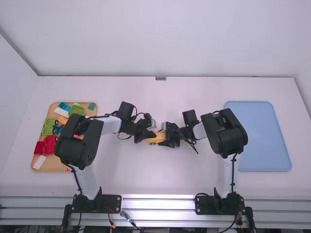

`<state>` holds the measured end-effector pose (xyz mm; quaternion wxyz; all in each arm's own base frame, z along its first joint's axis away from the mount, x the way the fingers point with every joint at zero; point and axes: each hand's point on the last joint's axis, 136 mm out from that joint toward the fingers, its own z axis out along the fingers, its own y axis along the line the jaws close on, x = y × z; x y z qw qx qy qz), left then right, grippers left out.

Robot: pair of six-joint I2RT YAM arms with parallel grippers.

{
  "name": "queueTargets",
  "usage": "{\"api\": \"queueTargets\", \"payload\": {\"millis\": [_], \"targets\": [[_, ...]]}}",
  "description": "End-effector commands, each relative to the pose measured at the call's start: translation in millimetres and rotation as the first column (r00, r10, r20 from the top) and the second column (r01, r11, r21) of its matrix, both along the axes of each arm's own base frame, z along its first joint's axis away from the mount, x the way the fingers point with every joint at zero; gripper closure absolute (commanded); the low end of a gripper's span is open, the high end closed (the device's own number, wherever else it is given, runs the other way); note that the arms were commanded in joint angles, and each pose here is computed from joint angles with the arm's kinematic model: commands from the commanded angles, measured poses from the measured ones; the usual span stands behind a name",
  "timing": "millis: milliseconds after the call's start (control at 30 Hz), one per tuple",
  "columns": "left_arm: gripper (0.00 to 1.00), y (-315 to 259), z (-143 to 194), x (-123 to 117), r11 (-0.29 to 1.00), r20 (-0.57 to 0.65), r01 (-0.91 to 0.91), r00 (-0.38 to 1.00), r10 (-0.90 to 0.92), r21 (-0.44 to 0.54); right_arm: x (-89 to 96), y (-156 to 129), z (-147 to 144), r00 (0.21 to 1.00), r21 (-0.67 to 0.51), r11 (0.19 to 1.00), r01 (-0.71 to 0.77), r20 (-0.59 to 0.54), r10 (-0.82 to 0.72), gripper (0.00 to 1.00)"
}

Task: Assemble lego blocks to make yellow taxi

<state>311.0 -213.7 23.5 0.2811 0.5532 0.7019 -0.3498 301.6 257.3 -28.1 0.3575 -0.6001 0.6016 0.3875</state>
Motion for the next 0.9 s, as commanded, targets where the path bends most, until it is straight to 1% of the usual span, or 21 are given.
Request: {"api": "queueTargets", "payload": {"millis": [0, 33, 67, 100, 133, 167, 200, 233, 267, 367, 533, 633, 667, 767, 800, 833, 867], "targets": [[0.94, 15, -4, -5, 0.991, 0.052, 0.047, 0.997, -0.054, 0.128, 14.8, -5, -4, 0.997, -0.026, 0.998, 0.065, -0.041, -0.066, 0.54], [0.91, 15, 1, -4, 0.990, 0.063, 0.055, 0.996, -0.064, 0.130, 14.6, -5, -4, 0.997, -0.025, 0.998, 0.064, -0.041, -0.065, 0.54], [0.81, 15, 16, -2, 0.988, 0.100, 0.075, 0.991, -0.089, 0.134, 14.8, -5, -4, 0.997, -0.025, 0.998, 0.064, -0.041, -0.065, 0.54], [0.75, 17, 30, 2, 0.987, 0.138, 0.081, 0.985, -0.100, 0.138, 15.0, -5, -4, 0.997, -0.026, 0.998, 0.065, -0.041, -0.066, 0.54], [0.72, 18, 33, 4, 0.987, 0.148, 0.079, 0.984, -0.099, 0.139, 15.0, -5, -4, 0.997, -0.026, 0.998, 0.065, -0.041, -0.066, 0.54], [0.66, 21, 45, 11, 0.988, 0.189, 0.063, 0.978, -0.089, 0.142, 14.9, -5, -4, 0.997, -0.026, 0.998, 0.065, -0.040, -0.066, 0.54], [0.57, 24, 50, 16, 0.988, 0.209, 0.047, 0.975, -0.078, 0.147, 15.1, -5, -4, 0.997, -0.027, 0.997, 0.066, -0.041, -0.067, 0.54], [0.24, 27, 56, 20, 0.989, 0.220, 0.028, 0.974, -0.060, 0.145, 15.8, -5, -5, 0.996, -0.033, 0.997, 0.072, -0.044, -0.074, 0.54], [0.01, 29, 58, 22, 0.989, 0.223, 0.020, 0.973, -0.052, 0.143, 16.4, -6, -6, 0.996, -0.038, 0.996, 0.077, -0.045, -0.079, 0.54], [0.01, 46, 80, 45, 0.987, 0.217, -0.124, 0.971, 0.099, 0.102, 21.8, -11, -14, 0.990, -0.092, 0.988, 0.123, -0.052, -0.128, 0.54], [0.01, 65, 88, 66, 0.961, 0.173, -0.270, 0.951, 0.256, 0.058, 22.4, -13, -17, 0.990, -0.107, 0.986, 0.129, -0.043, -0.134, 0.54], [0.01, 74, 89, 74, 0.941, 0.145, -0.334, 0.935, 0.325, 0.045, 21.7, -13, -17, 0.992, -0.108, 0.987, 0.118, -0.028, -0.121, 0.53], [0.01, 83, 90, 79, 0.924, 0.120, -0.380, 0.920, 0.373, 0.038, 19.6, -14, -18, 0.994, -0.113, 0.988, 0.105, -0.019, -0.108, 0.50], [0.01, 94, 91, 84, 0.902, 0.095, -0.430, 0.900, 0.425, 0.031, 18.7, -14, -19, 0.994, -0.117, 0.988, 0.101, -0.021, -0.104, 0.42], [0.01, 102, 92, 87, 0.888, 0.081, -0.459, 0.887, 0.455, 0.028, 17.6, -15, -20, 0.994, -0.120, 0.988, 0.100, -0.028, -0.104, 0.29], [0.01, 104, 92, 87, 0.885, 0.078, -0.464, 0.884, 0.461, 0.028, 17.3, -15, -20, 0.994, -0.121, 0.988, 0.100, -0.029, -0.104, 0.28], [0.01, 109, 92, 89, 0.875, 0.068, -0.484, 0.874, 0.481, 0.027, 16.7, -15, -20, 0.994, -0.122, 0.987, 0.100, -0.033, -0.104, 0.20]]}}
